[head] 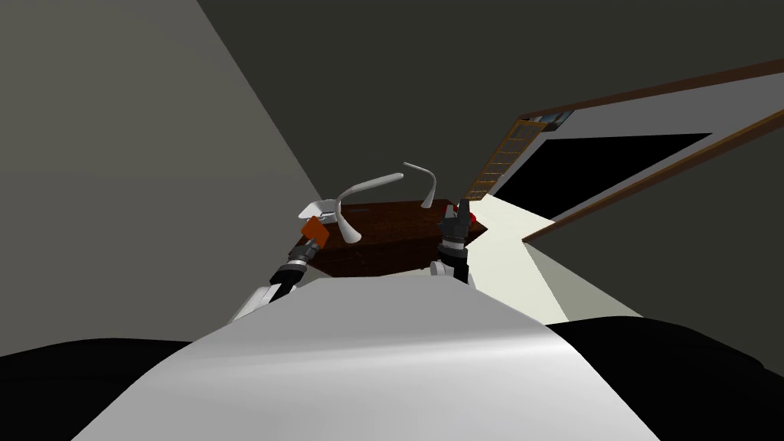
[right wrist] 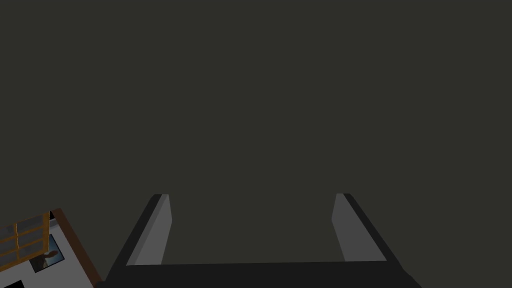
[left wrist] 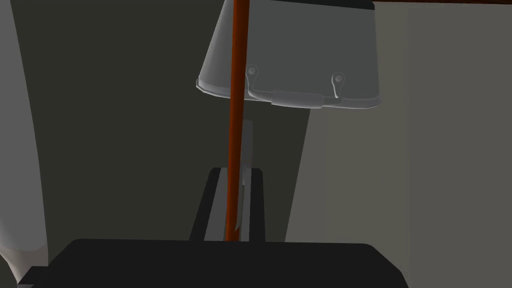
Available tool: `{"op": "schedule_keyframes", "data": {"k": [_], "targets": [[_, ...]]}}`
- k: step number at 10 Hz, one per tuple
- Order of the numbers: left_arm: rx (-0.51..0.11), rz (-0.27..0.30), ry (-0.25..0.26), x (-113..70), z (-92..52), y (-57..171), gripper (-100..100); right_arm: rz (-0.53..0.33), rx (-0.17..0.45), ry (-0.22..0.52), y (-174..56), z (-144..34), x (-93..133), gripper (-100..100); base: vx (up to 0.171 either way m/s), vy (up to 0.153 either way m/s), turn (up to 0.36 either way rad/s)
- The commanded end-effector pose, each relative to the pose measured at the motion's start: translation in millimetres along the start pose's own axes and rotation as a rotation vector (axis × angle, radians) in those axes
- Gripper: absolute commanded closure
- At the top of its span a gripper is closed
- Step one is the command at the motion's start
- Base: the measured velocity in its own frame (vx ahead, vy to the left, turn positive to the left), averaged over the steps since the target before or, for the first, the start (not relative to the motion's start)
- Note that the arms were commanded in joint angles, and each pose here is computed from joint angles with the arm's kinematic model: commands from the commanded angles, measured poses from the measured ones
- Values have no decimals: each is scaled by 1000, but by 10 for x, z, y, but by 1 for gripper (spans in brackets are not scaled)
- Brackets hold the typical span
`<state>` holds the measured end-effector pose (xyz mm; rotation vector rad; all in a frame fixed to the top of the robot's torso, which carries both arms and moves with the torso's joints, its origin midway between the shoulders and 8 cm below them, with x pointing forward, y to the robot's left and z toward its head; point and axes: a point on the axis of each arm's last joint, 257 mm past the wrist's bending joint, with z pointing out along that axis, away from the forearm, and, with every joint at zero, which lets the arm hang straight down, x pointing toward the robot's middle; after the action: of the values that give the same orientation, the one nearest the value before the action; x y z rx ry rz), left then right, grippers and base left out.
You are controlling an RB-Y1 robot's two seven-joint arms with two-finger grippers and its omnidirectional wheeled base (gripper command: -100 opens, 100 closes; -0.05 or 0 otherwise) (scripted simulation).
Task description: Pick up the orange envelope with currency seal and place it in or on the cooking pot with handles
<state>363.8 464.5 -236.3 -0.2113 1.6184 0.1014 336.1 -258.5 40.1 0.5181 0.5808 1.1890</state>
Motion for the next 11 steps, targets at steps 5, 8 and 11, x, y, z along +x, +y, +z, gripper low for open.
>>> {"op": "schedule_keyframes", "data": {"k": [5,8,11], "targets": [[0,1,1,3,-1,1,100,0,0,0,0,0,0,0,0,0,0],[-4,36,7,-46,25,165,100,0,0,0,1,1,1,0,-105,23,-171],[1,84,11,-135,70,334,100,0,0,0,0,1,1,0,-246,57,-200]]}}
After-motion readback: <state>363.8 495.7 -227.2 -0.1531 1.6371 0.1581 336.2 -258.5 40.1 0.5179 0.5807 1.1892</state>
